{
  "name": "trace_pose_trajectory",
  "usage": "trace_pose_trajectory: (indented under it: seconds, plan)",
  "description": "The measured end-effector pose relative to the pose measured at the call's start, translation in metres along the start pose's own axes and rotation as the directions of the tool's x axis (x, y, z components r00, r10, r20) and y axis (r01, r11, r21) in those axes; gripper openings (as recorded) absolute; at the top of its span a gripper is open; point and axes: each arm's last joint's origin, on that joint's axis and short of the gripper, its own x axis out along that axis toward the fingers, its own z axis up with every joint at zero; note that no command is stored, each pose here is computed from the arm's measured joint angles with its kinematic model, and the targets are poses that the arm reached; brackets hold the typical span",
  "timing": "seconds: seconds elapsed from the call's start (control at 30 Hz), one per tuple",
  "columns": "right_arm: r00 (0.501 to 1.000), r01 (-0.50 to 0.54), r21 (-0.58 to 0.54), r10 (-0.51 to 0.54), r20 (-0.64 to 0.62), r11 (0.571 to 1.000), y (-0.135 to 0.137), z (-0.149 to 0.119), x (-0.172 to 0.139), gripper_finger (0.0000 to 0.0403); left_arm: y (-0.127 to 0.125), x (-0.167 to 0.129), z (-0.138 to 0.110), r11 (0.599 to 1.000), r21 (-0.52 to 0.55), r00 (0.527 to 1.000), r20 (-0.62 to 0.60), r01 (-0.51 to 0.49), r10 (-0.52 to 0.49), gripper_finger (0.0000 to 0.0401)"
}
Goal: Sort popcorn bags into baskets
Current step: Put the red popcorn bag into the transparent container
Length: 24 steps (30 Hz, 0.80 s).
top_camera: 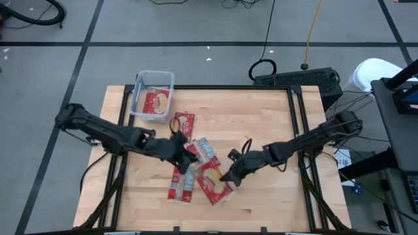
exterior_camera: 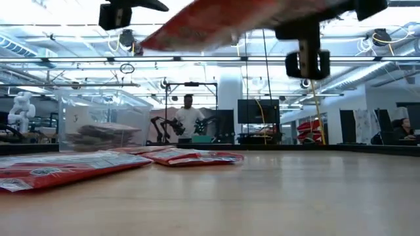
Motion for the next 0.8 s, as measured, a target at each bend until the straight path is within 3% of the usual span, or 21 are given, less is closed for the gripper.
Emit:
trace_pose_trajectory:
  seconds: [0.2,0.4,0.57,0.8]
  plan:
    - [0.980,-0.038,-0.030,0.043,0.194,0.999,0.018,0.019,-0.028,0.0001,0.005,-0.031,0.019,0.997,-0.067,0.995,0.097,0.035,-0.029,0.0127]
    - [0.922,-0.053,-0.063,0.074,0.379,0.997,0.031,0.038,-0.057,0.0000,0.009,-0.066,0.041,0.983,-0.132,0.958,0.273,0.126,-0.086,0.0140]
    - [0.864,-0.047,-0.090,0.086,0.496,0.995,0.036,0.051,-0.080,0.0000,0.019,-0.090,0.056,0.967,-0.197,0.925,0.370,0.164,-0.082,0.0202]
    - [0.791,-0.059,-0.104,0.110,0.602,0.993,0.038,0.070,-0.098,0.0000,0.030,-0.090,0.065,0.945,-0.281,0.930,0.364,0.165,-0.053,0.0317]
